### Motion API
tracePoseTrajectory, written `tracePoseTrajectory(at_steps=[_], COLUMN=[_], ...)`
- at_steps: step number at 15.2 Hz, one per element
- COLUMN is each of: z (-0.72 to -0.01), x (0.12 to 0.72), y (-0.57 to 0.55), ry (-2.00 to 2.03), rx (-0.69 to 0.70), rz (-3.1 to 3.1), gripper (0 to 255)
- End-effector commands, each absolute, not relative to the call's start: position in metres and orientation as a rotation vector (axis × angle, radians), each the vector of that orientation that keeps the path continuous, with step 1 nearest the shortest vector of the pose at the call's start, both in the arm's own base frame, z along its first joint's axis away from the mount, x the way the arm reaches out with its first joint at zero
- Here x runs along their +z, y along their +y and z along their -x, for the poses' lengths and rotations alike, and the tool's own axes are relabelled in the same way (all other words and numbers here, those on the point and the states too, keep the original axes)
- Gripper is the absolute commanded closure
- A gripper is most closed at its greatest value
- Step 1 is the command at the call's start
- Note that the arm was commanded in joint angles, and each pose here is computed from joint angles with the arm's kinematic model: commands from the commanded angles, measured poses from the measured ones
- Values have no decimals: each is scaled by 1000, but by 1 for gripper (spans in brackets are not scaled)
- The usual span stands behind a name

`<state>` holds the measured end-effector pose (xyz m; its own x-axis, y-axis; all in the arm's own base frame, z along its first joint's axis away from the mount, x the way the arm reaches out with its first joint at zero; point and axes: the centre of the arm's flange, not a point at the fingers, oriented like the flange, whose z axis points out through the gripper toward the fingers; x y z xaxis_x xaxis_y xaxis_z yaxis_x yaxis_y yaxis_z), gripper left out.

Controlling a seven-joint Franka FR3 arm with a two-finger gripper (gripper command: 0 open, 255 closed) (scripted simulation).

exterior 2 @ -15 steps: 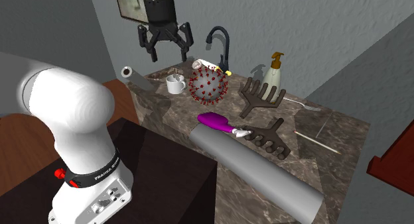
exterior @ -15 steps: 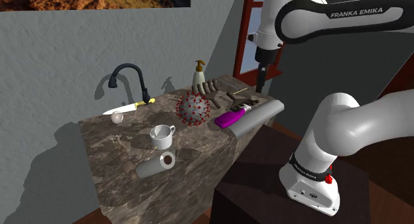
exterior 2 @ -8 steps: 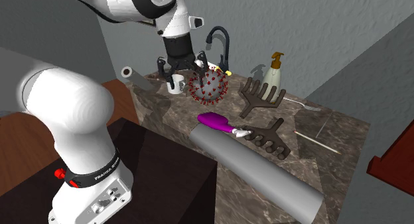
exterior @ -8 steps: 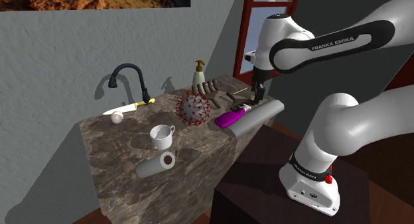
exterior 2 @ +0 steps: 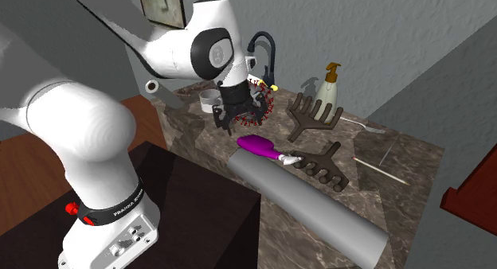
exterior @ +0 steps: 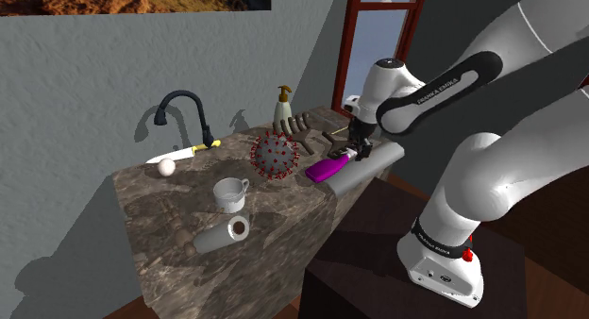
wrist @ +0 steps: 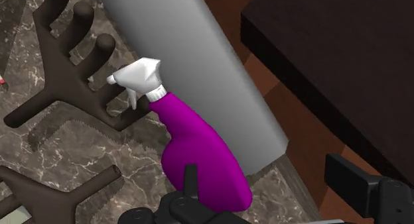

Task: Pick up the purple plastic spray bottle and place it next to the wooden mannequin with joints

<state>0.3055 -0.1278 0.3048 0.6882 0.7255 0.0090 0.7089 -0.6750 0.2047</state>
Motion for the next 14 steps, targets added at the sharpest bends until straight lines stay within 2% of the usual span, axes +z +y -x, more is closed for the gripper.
tracePoseTrajectory(at_steps=[1, 7, 14], z=[-312, -340, -348], x=[284, 220, 189], y=[-139, -170, -174], ry=[1245, 1460, 1462], rx=[163, 227, 228], rz=[-2656, -2490, -2488], gripper=[0, 0, 0])
